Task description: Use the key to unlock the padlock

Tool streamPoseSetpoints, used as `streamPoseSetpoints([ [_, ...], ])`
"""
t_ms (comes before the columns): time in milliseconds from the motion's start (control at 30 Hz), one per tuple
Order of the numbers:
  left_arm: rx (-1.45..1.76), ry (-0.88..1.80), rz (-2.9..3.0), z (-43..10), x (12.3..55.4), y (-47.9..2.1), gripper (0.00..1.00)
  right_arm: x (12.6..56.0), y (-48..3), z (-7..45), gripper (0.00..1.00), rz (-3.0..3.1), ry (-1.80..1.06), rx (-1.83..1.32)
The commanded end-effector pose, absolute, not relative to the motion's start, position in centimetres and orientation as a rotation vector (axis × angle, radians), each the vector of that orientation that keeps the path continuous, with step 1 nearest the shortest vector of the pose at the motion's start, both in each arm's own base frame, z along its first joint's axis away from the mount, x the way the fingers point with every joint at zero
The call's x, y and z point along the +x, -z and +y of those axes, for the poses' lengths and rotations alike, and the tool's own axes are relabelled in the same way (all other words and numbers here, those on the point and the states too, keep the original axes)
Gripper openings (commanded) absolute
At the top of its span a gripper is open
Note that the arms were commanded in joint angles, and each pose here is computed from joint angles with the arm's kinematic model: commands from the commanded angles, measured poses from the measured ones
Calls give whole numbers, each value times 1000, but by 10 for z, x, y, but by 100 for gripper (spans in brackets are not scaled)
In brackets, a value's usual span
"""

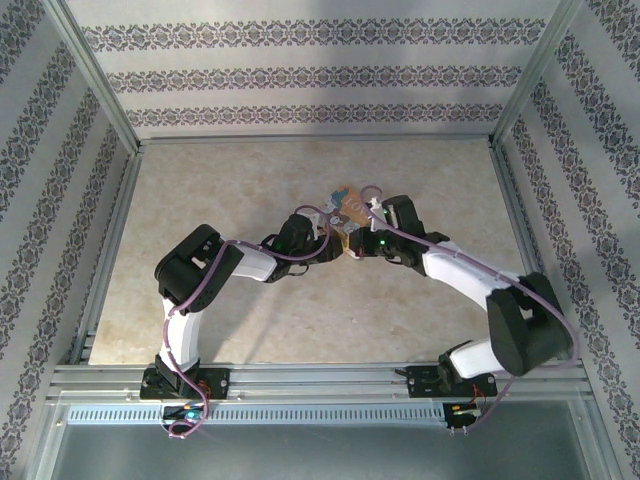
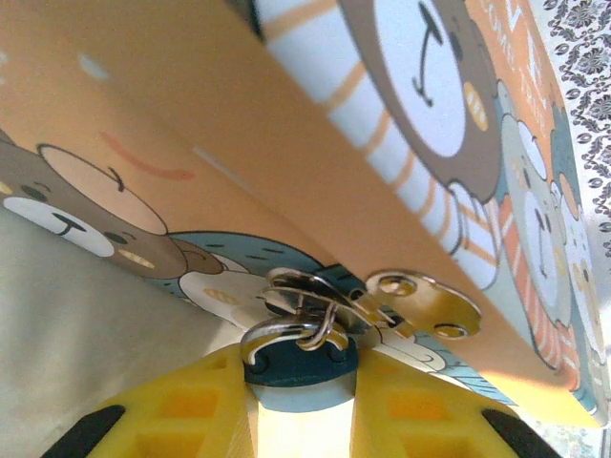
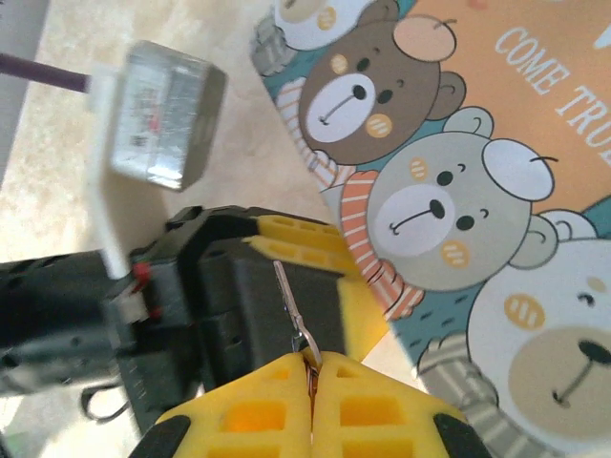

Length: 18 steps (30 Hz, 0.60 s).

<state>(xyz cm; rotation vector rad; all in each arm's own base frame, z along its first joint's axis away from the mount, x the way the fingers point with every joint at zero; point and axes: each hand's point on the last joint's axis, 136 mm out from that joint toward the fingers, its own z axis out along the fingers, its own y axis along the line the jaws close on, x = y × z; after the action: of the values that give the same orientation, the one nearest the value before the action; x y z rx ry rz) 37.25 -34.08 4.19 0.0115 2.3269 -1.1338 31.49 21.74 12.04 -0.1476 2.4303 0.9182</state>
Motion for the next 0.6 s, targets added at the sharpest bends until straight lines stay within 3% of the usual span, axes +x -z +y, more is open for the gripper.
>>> streamPoseSetpoints([
  [0,32,1228,2220,-351,372,-78,25,295,-116,208,0,2434,-874,-174],
  [267,-7,1307,2236,-356,367,-88,25,258,-81,198,0,2441,-742,-262],
  [567,-25,1337,2261,-358,364,-90,25,260,-57,210,0,2406,-596,-368],
])
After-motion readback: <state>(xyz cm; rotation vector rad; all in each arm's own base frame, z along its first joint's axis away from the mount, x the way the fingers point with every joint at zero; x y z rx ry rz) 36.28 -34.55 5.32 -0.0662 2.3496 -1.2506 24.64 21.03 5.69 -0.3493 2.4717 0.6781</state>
